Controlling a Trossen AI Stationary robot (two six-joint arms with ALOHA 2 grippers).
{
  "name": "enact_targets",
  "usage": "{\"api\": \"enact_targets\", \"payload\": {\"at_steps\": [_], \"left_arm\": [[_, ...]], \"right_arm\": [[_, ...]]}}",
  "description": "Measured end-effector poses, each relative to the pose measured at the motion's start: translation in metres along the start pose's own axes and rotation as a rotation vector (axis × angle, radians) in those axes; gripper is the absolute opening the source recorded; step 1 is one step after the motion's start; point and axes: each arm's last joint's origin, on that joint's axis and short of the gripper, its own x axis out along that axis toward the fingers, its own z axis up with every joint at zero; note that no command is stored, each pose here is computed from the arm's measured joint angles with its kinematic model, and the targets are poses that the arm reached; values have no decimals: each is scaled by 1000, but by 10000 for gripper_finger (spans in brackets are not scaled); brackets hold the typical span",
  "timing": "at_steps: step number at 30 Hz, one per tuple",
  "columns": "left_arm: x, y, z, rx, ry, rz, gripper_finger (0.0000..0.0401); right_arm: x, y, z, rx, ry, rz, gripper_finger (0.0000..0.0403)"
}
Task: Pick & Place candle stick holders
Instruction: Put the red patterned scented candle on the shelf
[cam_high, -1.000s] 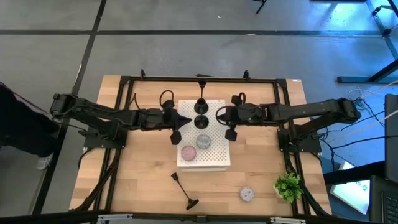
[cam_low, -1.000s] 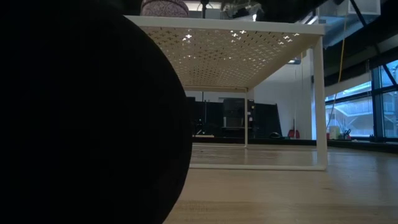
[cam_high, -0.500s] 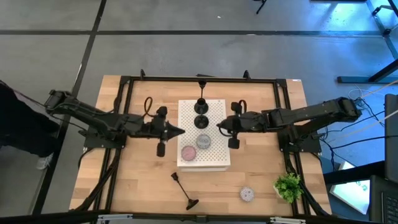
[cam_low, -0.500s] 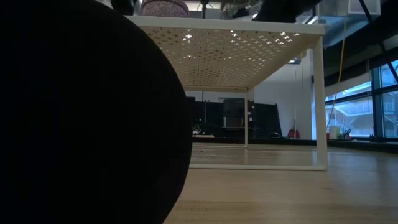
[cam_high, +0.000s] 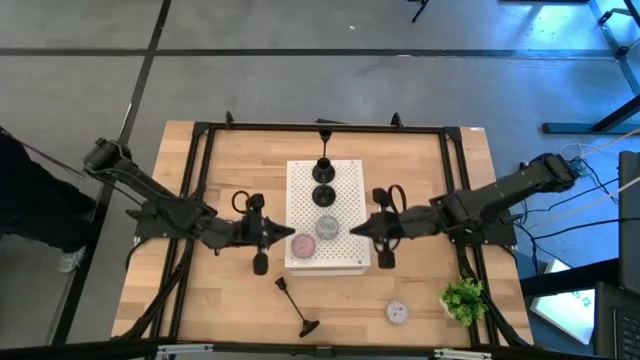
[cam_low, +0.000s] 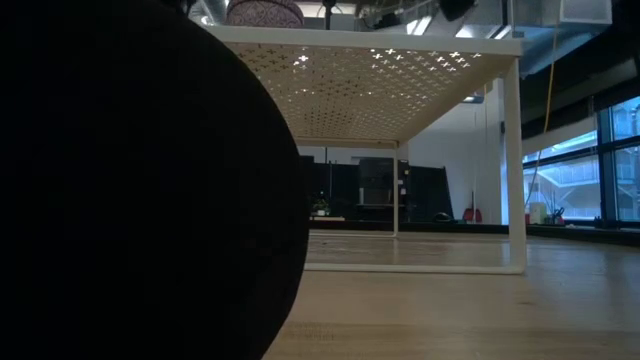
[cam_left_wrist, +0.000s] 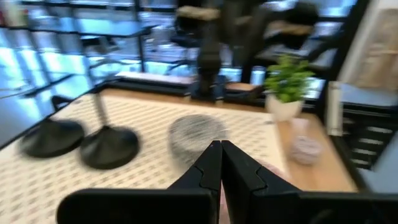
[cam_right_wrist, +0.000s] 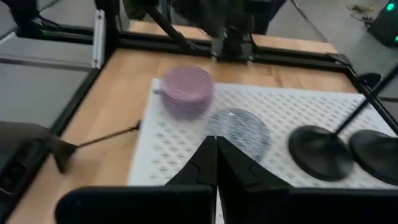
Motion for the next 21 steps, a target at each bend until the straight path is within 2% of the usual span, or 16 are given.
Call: {"api": "enact_targets", "payload": {"at_steps": [4,13,17,21], "left_arm": [[7,1,-7,-14,9,85,2],[17,3,-15,-31,34,122,2],[24,16,-12,-14,33,170,1],[36,39,-11,-21,68,213,2]], "right_arm": [[-6,17,2,15,-46,7,0],[-15,36,4,9,-104,-6,0],[-17,39,5,8,-116,4,0],[-17,39,5,-15,-115,2,0]]}}
